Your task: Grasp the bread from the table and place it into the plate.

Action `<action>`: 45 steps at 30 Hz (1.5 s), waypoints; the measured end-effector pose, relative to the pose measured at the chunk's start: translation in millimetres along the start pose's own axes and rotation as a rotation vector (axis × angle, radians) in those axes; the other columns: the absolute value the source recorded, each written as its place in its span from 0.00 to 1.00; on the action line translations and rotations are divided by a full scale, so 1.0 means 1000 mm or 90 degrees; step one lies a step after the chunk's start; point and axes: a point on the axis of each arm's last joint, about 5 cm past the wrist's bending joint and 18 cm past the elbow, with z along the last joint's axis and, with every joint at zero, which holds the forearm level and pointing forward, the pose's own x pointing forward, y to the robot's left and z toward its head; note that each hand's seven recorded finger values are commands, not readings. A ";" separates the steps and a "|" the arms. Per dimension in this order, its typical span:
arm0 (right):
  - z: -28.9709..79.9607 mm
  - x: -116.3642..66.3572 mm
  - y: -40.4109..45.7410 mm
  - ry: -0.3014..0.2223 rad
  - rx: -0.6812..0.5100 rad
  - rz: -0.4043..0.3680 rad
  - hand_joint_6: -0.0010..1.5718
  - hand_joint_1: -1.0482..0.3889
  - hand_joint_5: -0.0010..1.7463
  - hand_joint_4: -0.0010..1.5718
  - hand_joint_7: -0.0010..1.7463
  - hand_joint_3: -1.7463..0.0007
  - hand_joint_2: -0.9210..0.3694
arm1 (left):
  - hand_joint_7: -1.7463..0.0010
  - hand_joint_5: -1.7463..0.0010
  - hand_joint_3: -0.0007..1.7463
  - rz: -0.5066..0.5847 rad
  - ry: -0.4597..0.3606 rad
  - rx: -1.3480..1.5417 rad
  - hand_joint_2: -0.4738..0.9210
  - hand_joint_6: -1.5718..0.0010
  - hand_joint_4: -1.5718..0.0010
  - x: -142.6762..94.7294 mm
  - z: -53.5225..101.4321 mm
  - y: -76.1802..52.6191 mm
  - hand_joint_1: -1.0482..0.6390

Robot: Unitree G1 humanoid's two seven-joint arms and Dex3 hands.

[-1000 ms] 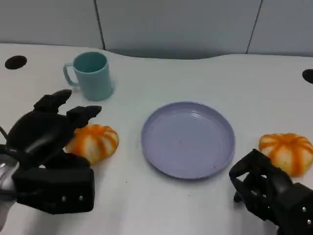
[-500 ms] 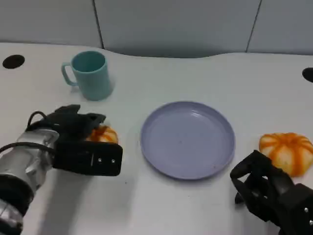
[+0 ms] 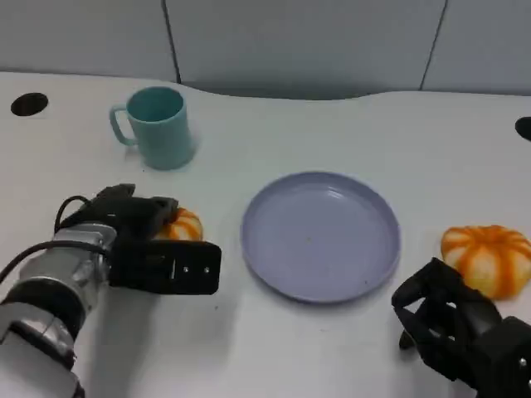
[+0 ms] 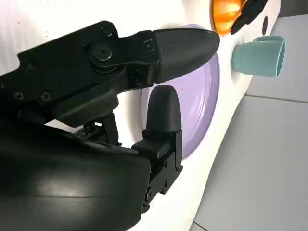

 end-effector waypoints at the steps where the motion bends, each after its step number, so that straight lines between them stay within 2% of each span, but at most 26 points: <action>1: 0.000 0.000 0.0000 0.000 0.000 0.000 0.24 0.56 1.00 0.37 1.00 0.80 0.00 | 0.89 0.76 0.00 0.004 0.002 -0.006 0.90 0.71 0.79 0.000 0.000 -0.001 0.39; 2: 0.000 -0.001 0.0000 0.000 0.000 -0.002 0.24 0.56 1.00 0.37 1.00 0.80 0.00 | 0.69 0.52 0.00 0.004 0.003 -0.012 0.92 0.70 0.81 0.000 0.000 -0.001 0.42; 3: 0.000 -0.001 0.0002 -0.001 0.001 -0.003 0.24 0.56 1.00 0.37 1.00 0.80 0.00 | 0.45 0.32 0.00 0.009 0.004 -0.021 0.93 0.73 0.82 0.000 0.000 -0.002 0.44; 4: 0.001 -0.002 0.0002 -0.003 0.001 -0.005 0.24 0.55 1.00 0.37 1.00 0.80 0.00 | 0.21 0.14 0.00 0.017 0.001 -0.029 0.95 0.76 0.78 0.000 0.000 -0.002 0.45; 6: 0.003 -0.002 0.0003 -0.007 0.001 -0.006 0.24 0.55 1.00 0.37 1.00 0.80 0.00 | 0.04 0.03 0.01 0.042 -0.005 -0.035 0.98 0.75 0.67 0.000 0.000 -0.003 0.47; 7: 0.003 -0.002 0.0002 -0.007 0.002 -0.006 0.24 0.55 1.00 0.37 1.00 0.80 0.00 | 0.02 0.01 0.01 0.052 -0.006 -0.037 0.98 0.74 0.64 0.000 0.000 -0.004 0.47; 11: 0.003 -0.003 0.0002 0.000 0.003 -0.006 0.25 0.55 1.00 0.38 1.00 0.81 0.00 | 0.00 0.00 0.02 0.086 -0.002 -0.040 1.00 0.71 0.61 -0.001 -0.001 -0.006 0.45; 14: 0.003 -0.003 0.0003 0.001 0.003 -0.007 0.24 0.55 1.00 0.38 1.00 0.81 0.00 | 0.21 0.02 0.09 0.093 0.003 -0.056 1.00 0.68 0.67 -0.001 -0.002 -0.008 0.46; 16: 0.003 -0.003 0.0009 0.001 0.006 -0.007 0.24 0.55 1.00 0.38 1.00 0.81 0.00 | 0.23 0.01 0.11 0.097 0.006 -0.095 1.00 0.68 0.69 -0.002 -0.004 -0.010 0.46; 18: 0.003 -0.003 0.0010 0.001 0.008 -0.007 0.24 0.55 1.00 0.38 1.00 0.81 0.00 | 0.14 0.00 0.11 0.101 0.004 -0.136 1.00 0.69 0.67 -0.003 -0.005 -0.014 0.47; 21: 0.003 -0.003 0.0013 0.001 0.009 -0.008 0.24 0.55 1.00 0.38 1.00 0.81 0.00 | 0.14 0.00 0.11 0.117 -0.012 -0.180 1.00 0.70 0.67 -0.005 -0.006 -0.019 0.47; 22: 0.003 -0.003 0.0016 0.001 0.010 -0.008 0.24 0.56 1.00 0.37 1.00 0.81 0.00 | 0.06 0.00 0.10 0.121 -0.016 -0.187 1.00 0.69 0.58 -0.005 -0.007 -0.020 0.49; 23: 0.004 -0.003 0.0020 0.001 0.011 -0.008 0.24 0.56 1.00 0.37 1.00 0.81 0.00 | 0.03 0.00 0.09 0.126 -0.019 -0.199 0.99 0.68 0.54 -0.006 -0.008 -0.021 0.50; 26: 0.003 -0.003 0.0027 0.001 0.009 -0.012 0.24 0.56 1.00 0.36 1.00 0.80 0.00 | 0.00 0.00 0.07 0.161 -0.045 -0.292 0.98 0.65 0.50 -0.010 -0.011 -0.028 0.51; 29: 0.003 -0.003 0.0031 0.001 0.008 -0.012 0.23 0.56 1.00 0.36 1.00 0.80 0.00 | 0.00 0.00 0.06 0.186 -0.050 -0.379 0.97 0.63 0.49 -0.012 -0.014 -0.030 0.51; 34: 0.003 -0.002 0.0040 0.002 0.014 -0.006 0.24 0.56 1.00 0.36 1.00 0.80 0.00 | 0.00 0.00 0.05 0.225 -0.097 -0.487 0.97 0.64 0.51 -0.014 -0.019 -0.015 0.53; 39: 0.003 0.000 0.0047 0.002 0.016 -0.005 0.24 0.55 1.00 0.37 1.00 0.80 0.00 | 0.00 0.00 0.05 0.259 -0.210 -0.595 0.97 0.64 0.50 -0.018 -0.019 0.008 0.54; 45: 0.006 0.003 0.0047 0.001 0.013 -0.003 0.24 0.56 1.00 0.38 1.00 0.80 0.00 | 0.00 0.00 0.04 0.266 -0.324 -0.569 0.97 0.60 0.47 -0.018 -0.001 0.027 0.56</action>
